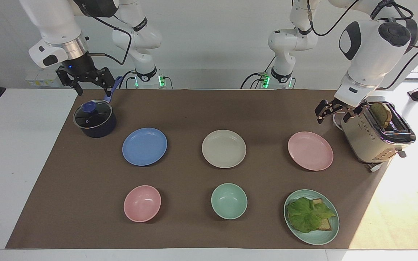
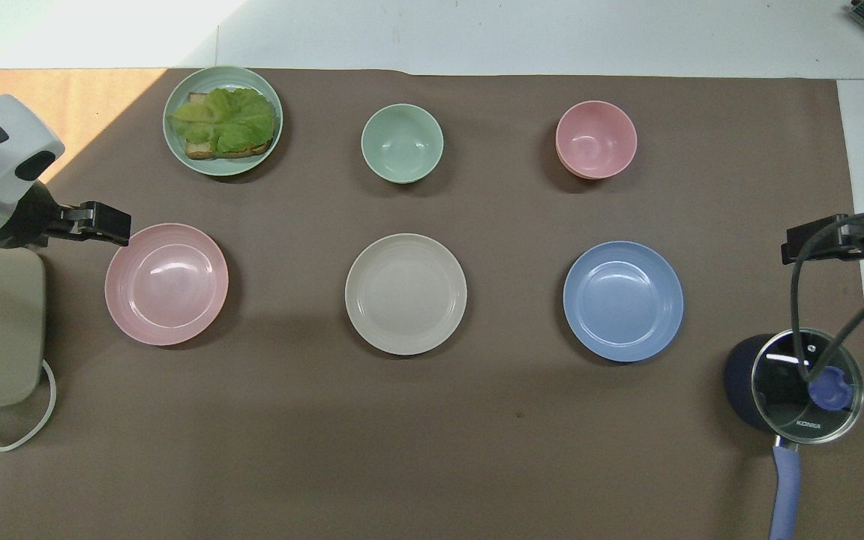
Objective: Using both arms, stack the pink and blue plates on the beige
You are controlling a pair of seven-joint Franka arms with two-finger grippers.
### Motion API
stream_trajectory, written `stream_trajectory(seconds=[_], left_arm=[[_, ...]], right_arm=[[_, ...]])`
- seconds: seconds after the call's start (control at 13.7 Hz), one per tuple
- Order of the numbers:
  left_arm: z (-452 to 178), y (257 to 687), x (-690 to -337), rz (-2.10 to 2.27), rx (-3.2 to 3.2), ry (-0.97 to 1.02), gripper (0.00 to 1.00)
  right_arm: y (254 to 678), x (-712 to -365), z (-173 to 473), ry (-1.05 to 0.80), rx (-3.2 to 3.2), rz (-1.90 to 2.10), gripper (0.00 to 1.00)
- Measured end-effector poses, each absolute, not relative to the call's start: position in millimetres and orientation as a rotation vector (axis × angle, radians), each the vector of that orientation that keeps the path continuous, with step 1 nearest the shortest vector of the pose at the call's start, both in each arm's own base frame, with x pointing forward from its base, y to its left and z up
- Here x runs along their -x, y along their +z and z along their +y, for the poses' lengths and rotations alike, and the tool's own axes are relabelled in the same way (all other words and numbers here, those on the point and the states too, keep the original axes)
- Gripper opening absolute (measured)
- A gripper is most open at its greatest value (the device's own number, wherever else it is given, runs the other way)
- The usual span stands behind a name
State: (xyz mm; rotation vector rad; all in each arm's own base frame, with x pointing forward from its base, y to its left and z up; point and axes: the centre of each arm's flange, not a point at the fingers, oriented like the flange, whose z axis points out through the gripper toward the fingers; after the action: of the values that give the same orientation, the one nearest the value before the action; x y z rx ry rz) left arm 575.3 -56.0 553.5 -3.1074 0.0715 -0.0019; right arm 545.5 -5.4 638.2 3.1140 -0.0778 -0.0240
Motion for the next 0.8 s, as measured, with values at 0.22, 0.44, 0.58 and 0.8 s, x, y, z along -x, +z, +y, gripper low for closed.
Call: stream_trajectory(seconds=[0.22, 0.44, 0.58, 0.8], left_arm=[[-55.3, 554.8, -574.9, 0.069, 3.107, -0.005, 1.0], [-54.1, 558.5, -573.2, 0.066, 3.107, -0.015, 1.0], [-54.1, 559.3, -572.7, 0.066, 3.107, -0.017, 1.0], [-51.4, 552.7, -571.5, 0.063, 3.106, -0.004, 1.0]], right_arm=[[638.0, -545.5, -5.4, -0.025, -3.114, -0.078, 1.0], [638.0, -545.5, -5.4, -0.025, -3.114, -0.078, 1.0], [638.0, -545.5, -5.4, -0.025, -3.114, -0.078, 1.0], [638.0, -545.5, -5.4, -0.025, -3.114, -0.078, 1.0]])
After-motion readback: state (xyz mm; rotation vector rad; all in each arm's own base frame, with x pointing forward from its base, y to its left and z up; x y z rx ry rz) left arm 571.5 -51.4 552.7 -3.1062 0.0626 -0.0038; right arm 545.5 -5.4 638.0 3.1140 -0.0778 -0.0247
